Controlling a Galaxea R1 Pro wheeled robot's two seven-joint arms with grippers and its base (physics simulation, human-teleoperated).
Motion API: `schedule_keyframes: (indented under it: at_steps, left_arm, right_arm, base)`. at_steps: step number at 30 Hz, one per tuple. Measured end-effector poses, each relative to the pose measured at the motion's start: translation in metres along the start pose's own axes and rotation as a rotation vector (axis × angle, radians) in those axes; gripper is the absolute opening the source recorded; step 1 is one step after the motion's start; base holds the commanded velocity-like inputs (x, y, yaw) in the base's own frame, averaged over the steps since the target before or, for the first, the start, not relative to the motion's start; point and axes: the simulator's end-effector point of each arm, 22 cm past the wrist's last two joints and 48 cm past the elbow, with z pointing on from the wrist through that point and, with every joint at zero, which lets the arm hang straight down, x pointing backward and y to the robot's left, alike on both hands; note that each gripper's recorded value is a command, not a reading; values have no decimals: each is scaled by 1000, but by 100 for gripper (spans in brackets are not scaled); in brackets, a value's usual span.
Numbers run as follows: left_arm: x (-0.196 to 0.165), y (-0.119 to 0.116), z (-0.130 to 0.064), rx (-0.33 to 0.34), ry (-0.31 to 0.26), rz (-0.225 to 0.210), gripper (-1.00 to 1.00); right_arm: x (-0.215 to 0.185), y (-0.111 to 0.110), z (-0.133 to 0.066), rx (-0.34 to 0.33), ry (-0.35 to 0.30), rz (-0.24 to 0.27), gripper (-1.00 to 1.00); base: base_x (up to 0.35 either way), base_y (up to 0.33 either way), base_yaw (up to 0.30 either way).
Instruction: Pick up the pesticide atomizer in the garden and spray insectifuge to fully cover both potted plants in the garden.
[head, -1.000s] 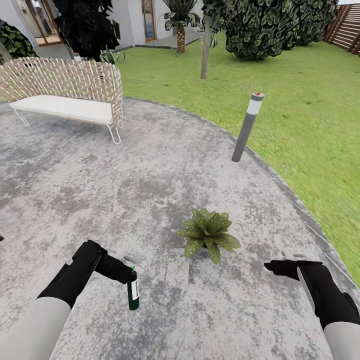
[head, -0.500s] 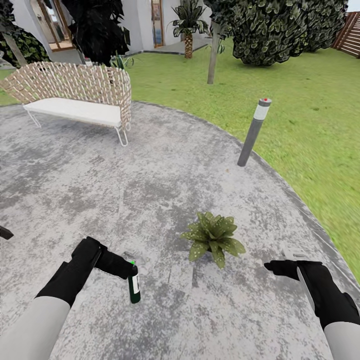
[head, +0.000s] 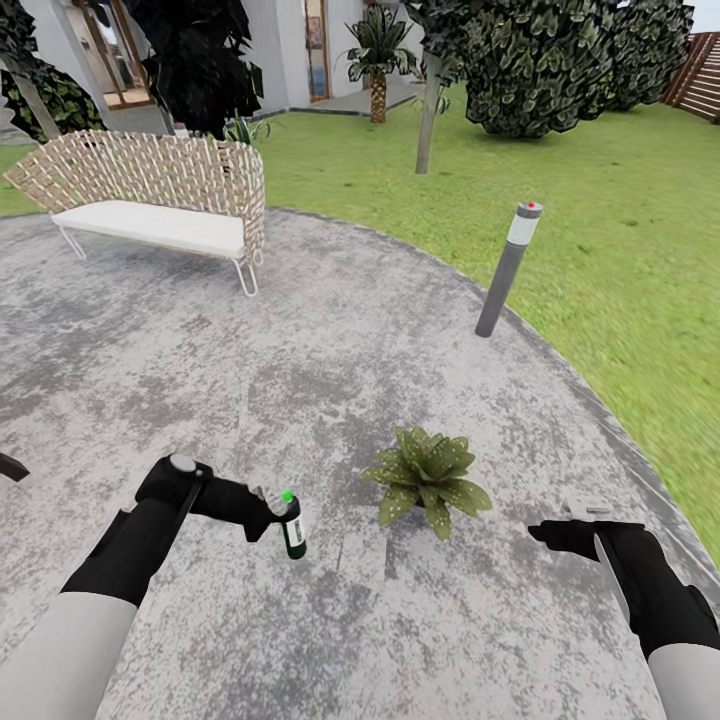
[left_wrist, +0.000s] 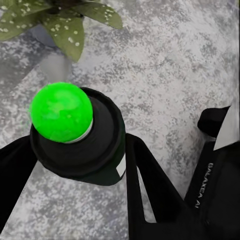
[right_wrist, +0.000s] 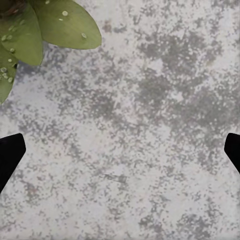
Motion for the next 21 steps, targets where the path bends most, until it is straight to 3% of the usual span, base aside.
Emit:
schedule_keyframes:
  at_steps: [5, 9, 11, 12, 15, 21]
  left_arm:
    - [-2, -20, 0, 88, -10, 100, -100]
    - [-1, -32, 0, 140, -8, 138, -100]
    - [1, -35, 0, 152, -5, 142, -100]
    - [2, -39, 2, 165, 3, 151, -100]
    - [6, -53, 11, 204, 40, 185, -100]
    - [8, -65, 17, 241, 67, 211, -100]
  right_arm:
    - [-3, 1, -1, 2, -7, -9, 100]
    - [-15, 17, -5, -27, -31, -60, 100]
    - [-29, 58, -14, -149, -61, -132, 100]
    - [-32, 87, -22, -260, -69, -163, 100]
    - [-40, 136, -49, -469, -95, -212, 100]
    - [-70, 183, -105, -673, -198, -307, 100]
  base:
    - [0, 0, 0]
    - [0, 0, 0]
    - [0, 0, 0]
    - [0, 0, 0]
    - [0, 0, 0]
    - [0, 0, 0]
